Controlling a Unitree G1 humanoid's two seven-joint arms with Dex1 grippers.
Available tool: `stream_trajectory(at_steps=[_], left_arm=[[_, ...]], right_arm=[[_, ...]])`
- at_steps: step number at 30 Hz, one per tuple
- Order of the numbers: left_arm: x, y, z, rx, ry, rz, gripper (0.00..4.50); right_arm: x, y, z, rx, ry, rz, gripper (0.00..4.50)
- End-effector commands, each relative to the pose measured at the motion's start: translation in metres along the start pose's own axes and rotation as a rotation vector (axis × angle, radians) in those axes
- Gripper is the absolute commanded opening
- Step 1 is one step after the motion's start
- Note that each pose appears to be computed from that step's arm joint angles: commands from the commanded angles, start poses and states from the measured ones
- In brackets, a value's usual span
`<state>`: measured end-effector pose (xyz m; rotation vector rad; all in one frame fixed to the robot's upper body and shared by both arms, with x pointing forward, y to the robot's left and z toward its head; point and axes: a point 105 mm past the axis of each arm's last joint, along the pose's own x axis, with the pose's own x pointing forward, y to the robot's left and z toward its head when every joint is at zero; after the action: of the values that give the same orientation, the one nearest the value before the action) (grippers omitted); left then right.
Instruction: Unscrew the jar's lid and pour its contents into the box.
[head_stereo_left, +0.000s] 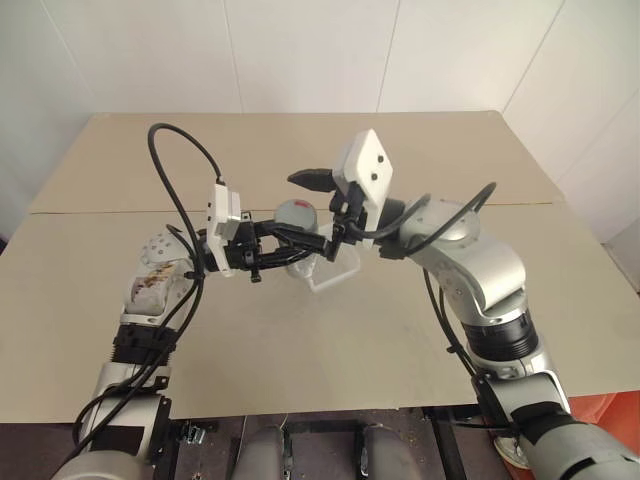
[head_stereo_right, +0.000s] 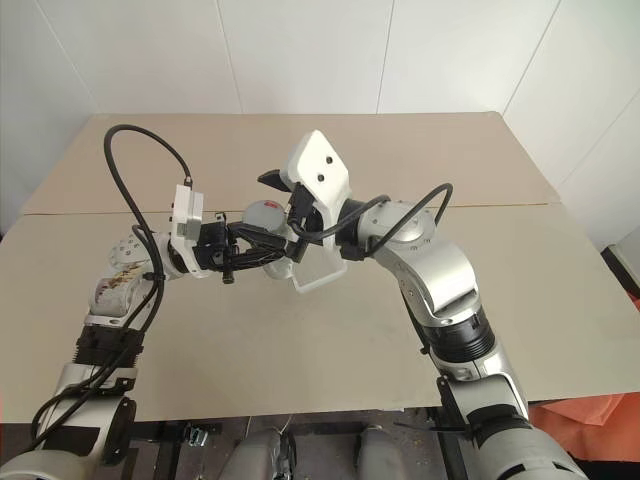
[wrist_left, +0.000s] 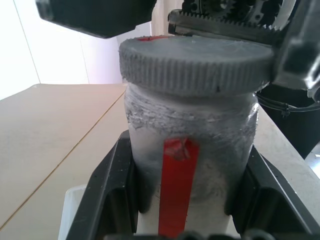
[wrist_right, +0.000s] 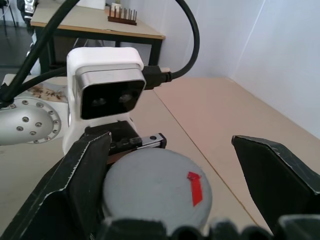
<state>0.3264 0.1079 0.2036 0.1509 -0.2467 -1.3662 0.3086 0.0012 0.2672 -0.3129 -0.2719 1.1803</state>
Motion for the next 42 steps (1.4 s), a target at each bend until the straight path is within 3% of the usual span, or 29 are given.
stream_trajectory(at_steps=[1, 22, 34, 42], left_arm=[[-0.002, 0.002, 0.012, 0.056, -0.008, -0.006, 1.92], [-0.009, 0.001, 0.011, 0.055, 0.006, 0.003, 1.92], [-0.008, 0.001, 0.010, 0.054, 0.007, 0.003, 1.92], [-0.004, 0.000, 0.009, 0.053, -0.003, -0.001, 1.92]], right_arm=[[-0.009, -0.009, 0.008, -0.040, -0.022, -0.034, 4.49], [-0.043, -0.029, -0.004, -0.041, 0.033, -0.109, 4.49], [-0.051, -0.009, -0.001, -0.058, 0.028, 0.007, 4.49], [-0.029, 0.003, 0.011, -0.022, -0.023, 0.057, 4.49]])
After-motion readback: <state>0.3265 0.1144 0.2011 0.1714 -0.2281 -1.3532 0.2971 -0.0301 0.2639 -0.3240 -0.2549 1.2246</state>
